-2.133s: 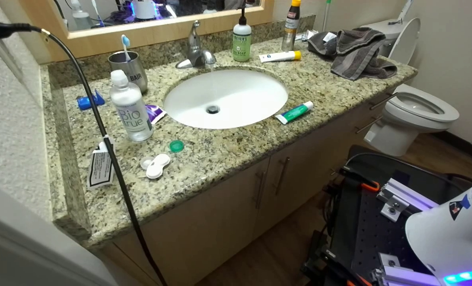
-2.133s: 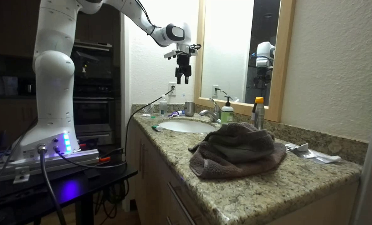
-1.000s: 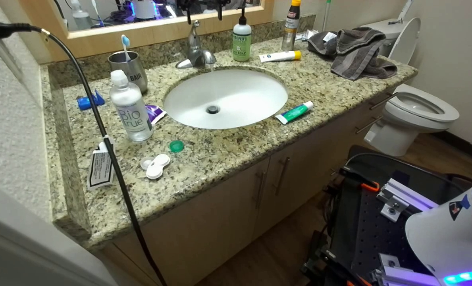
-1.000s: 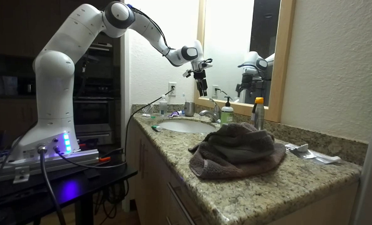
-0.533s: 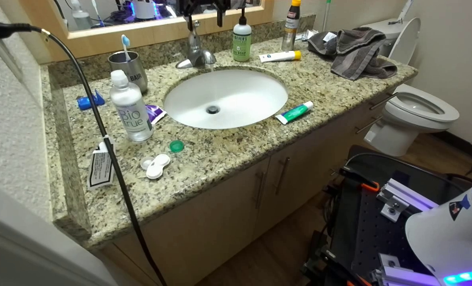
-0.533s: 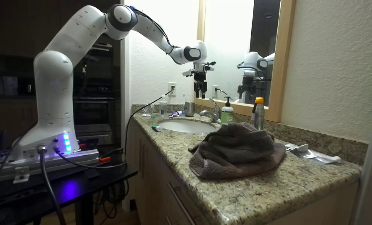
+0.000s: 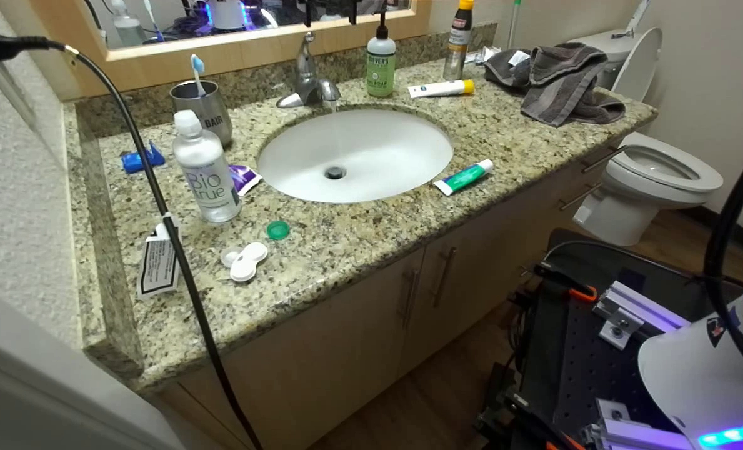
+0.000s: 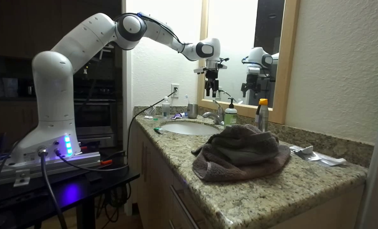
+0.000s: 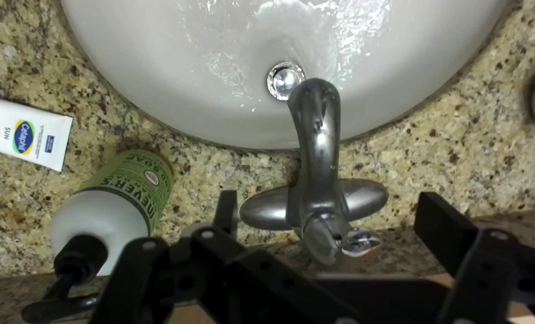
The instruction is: Close the tap
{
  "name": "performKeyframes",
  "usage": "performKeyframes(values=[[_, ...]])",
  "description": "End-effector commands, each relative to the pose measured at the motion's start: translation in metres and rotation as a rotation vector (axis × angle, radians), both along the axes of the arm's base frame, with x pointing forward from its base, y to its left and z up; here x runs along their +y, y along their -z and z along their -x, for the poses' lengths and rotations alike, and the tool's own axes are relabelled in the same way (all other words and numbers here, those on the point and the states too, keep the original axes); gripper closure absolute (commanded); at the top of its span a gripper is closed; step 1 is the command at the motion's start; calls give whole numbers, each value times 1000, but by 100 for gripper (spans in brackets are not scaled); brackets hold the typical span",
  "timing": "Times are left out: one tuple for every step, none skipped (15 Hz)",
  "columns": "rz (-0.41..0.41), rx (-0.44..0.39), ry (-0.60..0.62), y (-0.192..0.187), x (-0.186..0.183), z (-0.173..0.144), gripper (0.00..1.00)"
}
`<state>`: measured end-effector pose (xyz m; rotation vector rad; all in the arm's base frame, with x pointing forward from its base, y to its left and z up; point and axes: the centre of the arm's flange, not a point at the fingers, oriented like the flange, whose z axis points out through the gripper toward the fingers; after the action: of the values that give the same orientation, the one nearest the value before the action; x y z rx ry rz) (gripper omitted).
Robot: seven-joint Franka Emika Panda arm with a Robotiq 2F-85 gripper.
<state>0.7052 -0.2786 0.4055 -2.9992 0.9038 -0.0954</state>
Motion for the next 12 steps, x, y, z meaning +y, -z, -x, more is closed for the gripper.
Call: performKeyframes(values=[[5,-8,19,-1,-1,-3,0],[6,-11,28,0,-1,-5,0],[43,-23,46,2,-3,-9,0],[56,-30,95,9,-4,-12,0],[65,-41,127,10,-9,-16,0],[72,-54,169,14,-13,-18,0],[74,-59,201,16,-17,-19,0],[78,-70,235,19,-21,-21,0],[76,-74,261,24,-22,-20,0],[56,-59,214,18,-16,-13,0],[56,-58,222,22,-17,-13,0],[56,-58,221,21,-17,-13,0]])
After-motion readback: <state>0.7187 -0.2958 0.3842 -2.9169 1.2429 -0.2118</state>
